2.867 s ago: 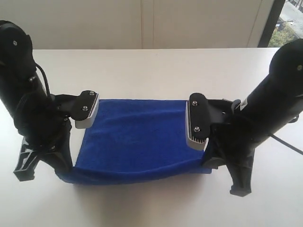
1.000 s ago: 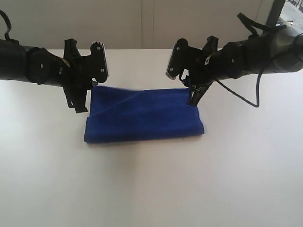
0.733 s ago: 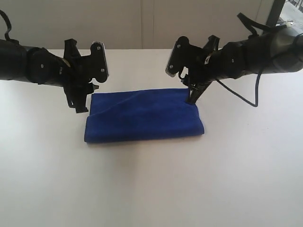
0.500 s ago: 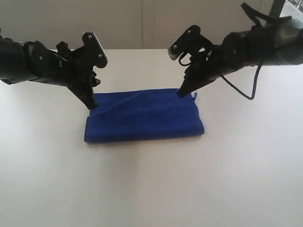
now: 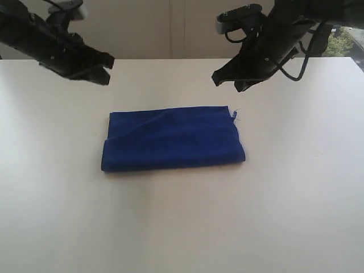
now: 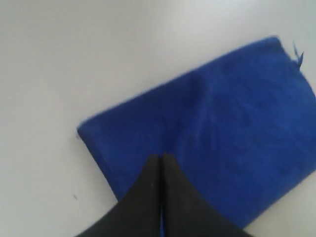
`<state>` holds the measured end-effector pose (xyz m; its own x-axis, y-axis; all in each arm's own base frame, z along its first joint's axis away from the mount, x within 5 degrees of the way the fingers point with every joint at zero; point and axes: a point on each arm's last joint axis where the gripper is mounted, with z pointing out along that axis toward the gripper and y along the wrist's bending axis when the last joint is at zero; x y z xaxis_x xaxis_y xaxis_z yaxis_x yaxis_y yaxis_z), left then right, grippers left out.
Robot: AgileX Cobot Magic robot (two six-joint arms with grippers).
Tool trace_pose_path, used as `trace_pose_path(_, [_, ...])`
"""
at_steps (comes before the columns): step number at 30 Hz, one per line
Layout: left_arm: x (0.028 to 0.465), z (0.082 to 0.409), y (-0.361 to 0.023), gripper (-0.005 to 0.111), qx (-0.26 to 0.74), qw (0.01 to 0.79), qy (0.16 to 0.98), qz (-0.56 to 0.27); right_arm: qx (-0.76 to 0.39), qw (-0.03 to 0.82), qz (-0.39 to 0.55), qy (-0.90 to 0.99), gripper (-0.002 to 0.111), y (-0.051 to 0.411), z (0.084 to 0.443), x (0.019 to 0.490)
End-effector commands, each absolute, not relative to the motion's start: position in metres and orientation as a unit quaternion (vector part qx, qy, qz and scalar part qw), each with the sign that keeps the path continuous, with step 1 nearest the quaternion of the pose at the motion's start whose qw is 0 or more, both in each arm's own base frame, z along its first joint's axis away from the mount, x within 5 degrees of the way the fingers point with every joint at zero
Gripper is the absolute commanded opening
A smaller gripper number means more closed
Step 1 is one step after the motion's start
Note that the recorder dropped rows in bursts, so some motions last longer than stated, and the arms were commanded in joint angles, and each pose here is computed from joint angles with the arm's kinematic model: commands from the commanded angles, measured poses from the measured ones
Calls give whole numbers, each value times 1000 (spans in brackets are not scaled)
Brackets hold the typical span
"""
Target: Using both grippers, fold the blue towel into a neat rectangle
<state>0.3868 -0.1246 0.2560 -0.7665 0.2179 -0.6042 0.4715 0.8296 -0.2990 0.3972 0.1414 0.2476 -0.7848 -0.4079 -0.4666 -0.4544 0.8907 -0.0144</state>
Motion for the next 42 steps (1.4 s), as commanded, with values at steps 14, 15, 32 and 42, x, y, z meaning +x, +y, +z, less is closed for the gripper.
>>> trace_pose_path(14, [407, 169, -144, 0, 134, 199, 939, -247, -199, 105, 83, 971, 0, 147, 169, 395])
trace_pose_path(15, [408, 165, -144, 0, 131, 199, 940, -244, -199, 100, 83, 971, 0, 147, 165, 395])
trace_pose_path(32, [423, 149, -137, 0, 139, 253, 939, -186, -212, 22, 53, 976, 0, 141, 117, 388])
trace_pose_path(42, [413, 184, -139, 0, 162, 263, 929, -206, -212, 26, 53, 976, 0, 141, 116, 389])
